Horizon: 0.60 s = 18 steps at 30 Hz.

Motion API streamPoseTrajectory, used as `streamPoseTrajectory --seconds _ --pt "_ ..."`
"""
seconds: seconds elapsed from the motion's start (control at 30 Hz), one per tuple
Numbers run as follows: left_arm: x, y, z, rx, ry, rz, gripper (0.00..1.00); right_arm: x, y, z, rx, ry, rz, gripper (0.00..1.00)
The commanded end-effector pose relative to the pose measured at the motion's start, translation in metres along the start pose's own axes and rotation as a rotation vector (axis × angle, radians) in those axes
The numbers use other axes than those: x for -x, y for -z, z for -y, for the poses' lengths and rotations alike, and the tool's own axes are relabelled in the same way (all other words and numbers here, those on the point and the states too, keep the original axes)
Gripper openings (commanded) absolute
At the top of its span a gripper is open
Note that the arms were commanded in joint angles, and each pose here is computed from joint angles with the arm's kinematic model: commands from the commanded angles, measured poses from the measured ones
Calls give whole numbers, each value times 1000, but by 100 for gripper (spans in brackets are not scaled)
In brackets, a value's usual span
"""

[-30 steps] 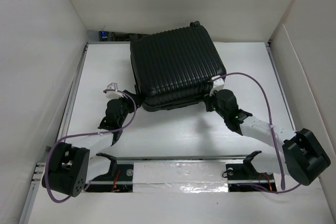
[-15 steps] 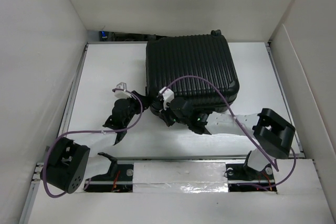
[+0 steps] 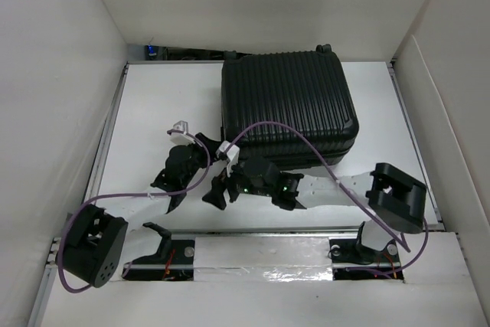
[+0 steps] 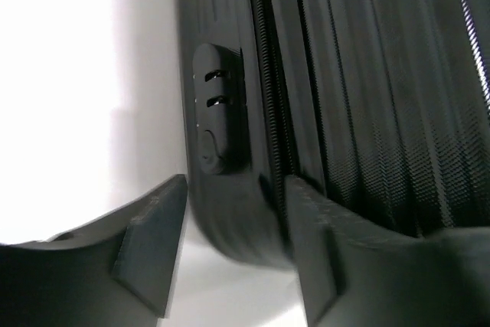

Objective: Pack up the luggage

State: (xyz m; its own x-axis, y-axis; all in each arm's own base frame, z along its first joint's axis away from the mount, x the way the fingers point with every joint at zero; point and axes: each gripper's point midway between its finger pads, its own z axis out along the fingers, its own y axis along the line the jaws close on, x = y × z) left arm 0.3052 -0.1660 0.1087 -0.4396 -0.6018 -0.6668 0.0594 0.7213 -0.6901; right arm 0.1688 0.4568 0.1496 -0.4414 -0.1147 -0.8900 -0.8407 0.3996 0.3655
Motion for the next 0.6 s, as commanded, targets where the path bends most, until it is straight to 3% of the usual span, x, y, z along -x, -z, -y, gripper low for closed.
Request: streamPoseTrajectory --seconds 0.0,0.07,0.13,0.17,0.23,0.27,0.33,0.37,0.57 --pt "28 7 60 -194 37 46 53 43 29 -50 130 36 55 81" --pt "42 6 56 -162 43 88 59 36 43 -37 56 61 7 87" --pt "64 3 54 -117 33 160 67 60 67 -28 3 87 48 87" --pt "66 3 54 -107 27 163 70 60 77 -19 -29 98 21 85" --pt "73 3 58 -108 24 183 71 99 107 10 -121 126 95 78" --pt "75 4 60 -111 24 188 71 101 120 28 -179 124 82 55" --pt "78 6 60 -109 26 201 71 134 157 59 -306 121 177 19" --pt "80 7 60 -110 31 210 71 147 182 100 -432 88 222 0" --pt "85 12 59 -103 42 235 70 203 324 209 -873 -19 536 0"
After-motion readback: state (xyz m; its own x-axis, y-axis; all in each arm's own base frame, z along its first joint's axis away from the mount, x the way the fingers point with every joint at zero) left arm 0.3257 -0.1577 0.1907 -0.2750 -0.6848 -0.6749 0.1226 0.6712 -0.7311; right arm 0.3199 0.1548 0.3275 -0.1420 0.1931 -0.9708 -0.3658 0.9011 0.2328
